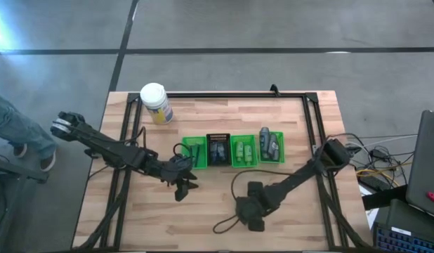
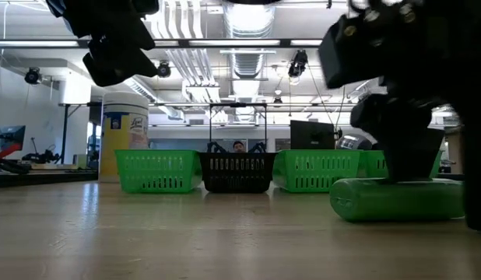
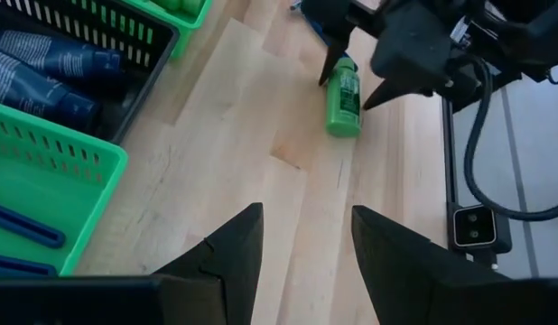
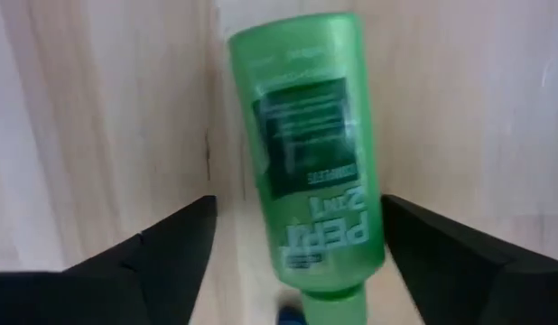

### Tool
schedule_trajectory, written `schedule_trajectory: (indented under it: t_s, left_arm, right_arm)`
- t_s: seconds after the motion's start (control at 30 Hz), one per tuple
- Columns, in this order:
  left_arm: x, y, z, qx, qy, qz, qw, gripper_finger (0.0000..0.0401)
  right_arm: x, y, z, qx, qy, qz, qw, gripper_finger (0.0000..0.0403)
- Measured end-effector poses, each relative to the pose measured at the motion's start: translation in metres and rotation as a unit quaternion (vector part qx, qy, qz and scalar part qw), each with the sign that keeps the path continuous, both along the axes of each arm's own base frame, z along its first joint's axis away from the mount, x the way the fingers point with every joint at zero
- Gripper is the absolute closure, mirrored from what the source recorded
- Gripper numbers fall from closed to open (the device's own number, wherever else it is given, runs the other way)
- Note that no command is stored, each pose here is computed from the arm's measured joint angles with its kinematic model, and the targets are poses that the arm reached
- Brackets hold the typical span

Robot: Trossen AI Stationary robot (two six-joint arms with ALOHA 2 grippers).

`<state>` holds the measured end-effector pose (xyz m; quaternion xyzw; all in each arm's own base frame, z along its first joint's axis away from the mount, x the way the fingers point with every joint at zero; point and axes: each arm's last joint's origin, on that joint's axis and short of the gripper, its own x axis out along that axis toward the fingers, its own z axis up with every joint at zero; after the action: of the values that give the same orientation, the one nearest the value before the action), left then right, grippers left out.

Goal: Pick & Place Travel size toiletries
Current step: Put the green shampoo into the middle green basket

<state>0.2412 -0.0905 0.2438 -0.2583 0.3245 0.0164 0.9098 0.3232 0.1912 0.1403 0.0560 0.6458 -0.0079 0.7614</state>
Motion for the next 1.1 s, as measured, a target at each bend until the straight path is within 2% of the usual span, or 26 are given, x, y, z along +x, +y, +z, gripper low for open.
schedule_trajectory:
  t_s: [0.17, 0.33, 0.47, 0.57, 0.63, 0.7, 0.73, 0.77, 0.83, 0.9, 1.0, 1.1]
  left_arm:
    - [0.000, -0.001, 0.000, -0.003, 0.001, 0.001, 1.000, 0.0227]
    - [-0.002, -0.005, 0.000, -0.002, 0.003, -0.008, 1.000, 0.0227]
    - [-0.004, -0.011, 0.001, 0.027, -0.012, -0.049, 0.998, 0.0227]
    - [-0.006, -0.022, 0.005, 0.092, -0.050, -0.120, 0.987, 0.0227]
    - [-0.007, -0.030, 0.007, 0.187, -0.087, -0.187, 0.960, 0.0227]
    - [-0.006, -0.036, 0.010, 0.301, -0.119, -0.240, 0.915, 0.0227]
    - [-0.003, -0.037, 0.011, 0.344, -0.127, -0.245, 0.898, 0.0227]
    - [-0.001, -0.037, 0.013, 0.376, -0.127, -0.236, 0.887, 0.0226]
    - [0.008, -0.032, 0.015, 0.414, -0.121, -0.206, 0.878, 0.0226]
    - [0.016, -0.031, 0.019, 0.439, -0.135, -0.206, 0.864, 0.0226]
    - [0.031, -0.035, 0.021, 0.482, -0.165, -0.246, 0.825, 0.0226]
    - [0.043, -0.040, 0.017, 0.521, -0.160, -0.279, 0.791, 0.0226]
  right_arm:
    - [0.003, -0.008, -0.003, 0.001, 0.007, -0.012, 1.000, 0.0183]
    - [0.004, -0.020, 0.007, 0.005, 0.010, -0.024, 1.000, 0.0277]
    - [0.005, -0.034, 0.036, 0.030, -0.020, -0.055, 0.998, 0.0280]
    - [0.005, -0.050, 0.062, 0.089, -0.034, -0.090, 0.991, 0.0280]
    - [0.007, -0.061, 0.077, 0.149, -0.039, -0.108, 0.982, 0.0281]
    - [0.010, -0.070, 0.086, 0.191, -0.044, -0.120, 0.973, 0.0282]
    - [0.011, -0.074, 0.089, 0.204, -0.045, -0.123, 0.970, 0.0282]
    - [0.013, -0.077, 0.092, 0.213, -0.046, -0.128, 0.968, 0.0282]
    - [0.016, -0.081, 0.096, 0.231, -0.043, -0.133, 0.963, 0.0283]
    - [0.020, -0.083, 0.102, 0.247, -0.048, -0.130, 0.959, 0.0282]
    - [0.029, -0.084, 0.108, 0.268, -0.056, -0.117, 0.955, 0.0279]
    - [0.037, -0.088, 0.114, 0.274, -0.066, -0.116, 0.952, 0.0280]
